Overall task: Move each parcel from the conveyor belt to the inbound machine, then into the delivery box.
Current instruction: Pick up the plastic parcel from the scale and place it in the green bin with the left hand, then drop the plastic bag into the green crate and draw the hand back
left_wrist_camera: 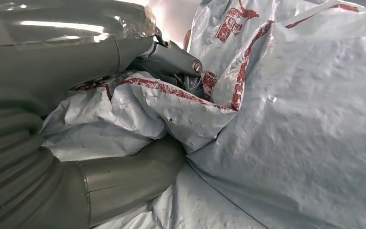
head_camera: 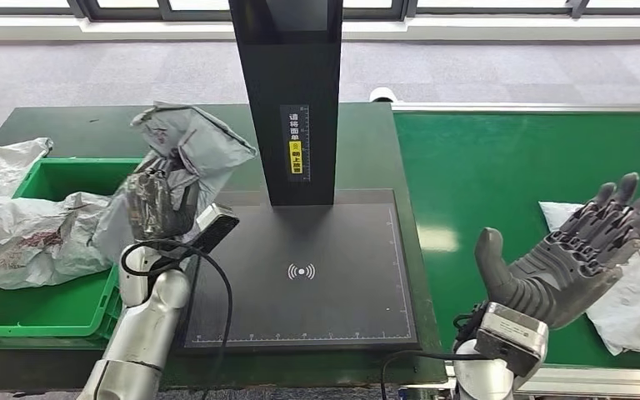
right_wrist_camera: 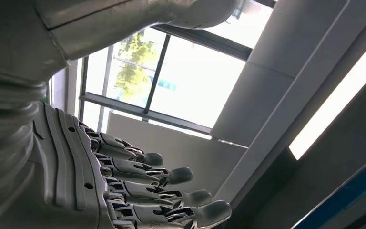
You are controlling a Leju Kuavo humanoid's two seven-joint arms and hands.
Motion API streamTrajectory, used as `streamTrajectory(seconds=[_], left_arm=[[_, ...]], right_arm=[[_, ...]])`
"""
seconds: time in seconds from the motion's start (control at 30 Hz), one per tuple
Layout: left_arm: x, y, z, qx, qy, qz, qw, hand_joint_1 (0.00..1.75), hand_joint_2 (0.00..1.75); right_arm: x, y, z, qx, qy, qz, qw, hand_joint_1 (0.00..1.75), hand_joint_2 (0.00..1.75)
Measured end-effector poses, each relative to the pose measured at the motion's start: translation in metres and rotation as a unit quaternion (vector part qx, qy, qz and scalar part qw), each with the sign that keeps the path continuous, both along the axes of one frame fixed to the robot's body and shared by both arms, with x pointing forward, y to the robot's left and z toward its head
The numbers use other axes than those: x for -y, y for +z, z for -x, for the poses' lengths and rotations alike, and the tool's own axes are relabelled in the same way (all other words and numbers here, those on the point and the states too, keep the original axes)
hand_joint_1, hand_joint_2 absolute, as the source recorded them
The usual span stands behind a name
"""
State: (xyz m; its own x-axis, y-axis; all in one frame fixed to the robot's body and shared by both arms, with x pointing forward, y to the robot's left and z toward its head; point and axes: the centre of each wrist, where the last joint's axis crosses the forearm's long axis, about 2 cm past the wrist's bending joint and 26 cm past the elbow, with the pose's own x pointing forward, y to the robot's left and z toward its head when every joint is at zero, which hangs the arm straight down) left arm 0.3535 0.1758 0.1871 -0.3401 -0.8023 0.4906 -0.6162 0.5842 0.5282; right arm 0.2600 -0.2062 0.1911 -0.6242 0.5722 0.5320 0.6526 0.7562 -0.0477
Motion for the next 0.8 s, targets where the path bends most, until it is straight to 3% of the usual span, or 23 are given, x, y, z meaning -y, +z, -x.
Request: streamTrajectory(seconds=[0.33,0.53,0.8], left_arm=[[-0.062,0.04,-0.001,0.068,0.131,-0.052,0.988,1.75,1.75],[-0.084,0.042,-0.003,0.064,0.174,-0.051,0.981,1.75,1.75],[-0.09,0.042,-0.003,0.062,0.186,-0.047,0.979,1.75,1.75]], right_arm=[[0.001,-0.006,-0.001,-0.013,-0.001,-0.003,1.0,0.0,1.75],[0.0,-0.008,-0.002,-0.017,0.001,-0.003,1.0,0.0,1.75],[-0.001,-0.009,-0.002,-0.019,0.001,-0.003,1.0,0.0,1.75]])
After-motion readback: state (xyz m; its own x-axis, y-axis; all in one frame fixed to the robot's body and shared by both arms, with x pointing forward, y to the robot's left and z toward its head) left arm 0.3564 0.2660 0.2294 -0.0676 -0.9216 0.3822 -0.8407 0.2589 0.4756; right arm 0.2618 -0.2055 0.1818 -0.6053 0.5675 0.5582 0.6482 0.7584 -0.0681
